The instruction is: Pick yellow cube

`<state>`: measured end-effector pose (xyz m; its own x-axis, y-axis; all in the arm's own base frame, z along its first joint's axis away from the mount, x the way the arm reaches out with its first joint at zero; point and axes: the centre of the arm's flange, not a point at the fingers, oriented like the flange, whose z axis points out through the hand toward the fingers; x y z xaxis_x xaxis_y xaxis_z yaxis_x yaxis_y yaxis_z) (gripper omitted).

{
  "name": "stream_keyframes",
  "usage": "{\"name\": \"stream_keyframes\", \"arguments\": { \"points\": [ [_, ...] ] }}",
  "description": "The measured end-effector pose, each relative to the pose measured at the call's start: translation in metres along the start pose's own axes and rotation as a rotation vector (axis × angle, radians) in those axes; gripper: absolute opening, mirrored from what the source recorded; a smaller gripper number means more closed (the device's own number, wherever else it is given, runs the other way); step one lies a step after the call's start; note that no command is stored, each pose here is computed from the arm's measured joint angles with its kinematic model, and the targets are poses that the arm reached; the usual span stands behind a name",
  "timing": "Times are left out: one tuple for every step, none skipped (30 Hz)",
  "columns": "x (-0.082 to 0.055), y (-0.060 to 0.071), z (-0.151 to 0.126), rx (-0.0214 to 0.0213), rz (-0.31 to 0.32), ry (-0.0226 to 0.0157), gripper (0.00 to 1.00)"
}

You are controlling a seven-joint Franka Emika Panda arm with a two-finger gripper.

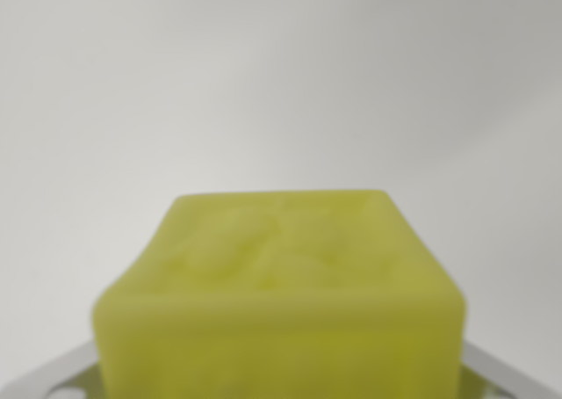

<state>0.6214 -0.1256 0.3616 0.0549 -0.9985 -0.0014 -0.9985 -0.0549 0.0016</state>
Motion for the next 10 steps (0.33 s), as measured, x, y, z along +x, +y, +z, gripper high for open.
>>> {"name": "stream_keyframes", "arguments": {
  "points": [
    [0.0000,0.0000,-0.0017,0.0002,0.000,0.0000,0.00],
    [0.0000,0.0000,-0.0027,0.0002,0.000,0.0000,0.00],
    [0.0000,0.0000,-0.0031,0.0000,0.000,0.0000,0.00],
    [0.0000,0.0000,-0.0033,-0.0001,0.000,0.0000,0.00],
    [0.0000,0.0000,-0.0034,-0.0001,0.000,0.0000,0.00],
    [0.0000,0.0000,-0.0034,-0.0001,0.000,0.0000,0.00],
    [0.0000,0.0000,-0.0034,-0.0001,0.000,0.0000,0.00],
    [0.0000,0.0000,-0.0034,-0.0001,0.000,0.0000,0.00],
    [0.0000,0.0000,-0.0034,-0.0001,0.000,0.0000,0.00],
    [0.0000,0.0000,-0.0034,0.0000,0.000,0.0000,0.00]
  ]
}}
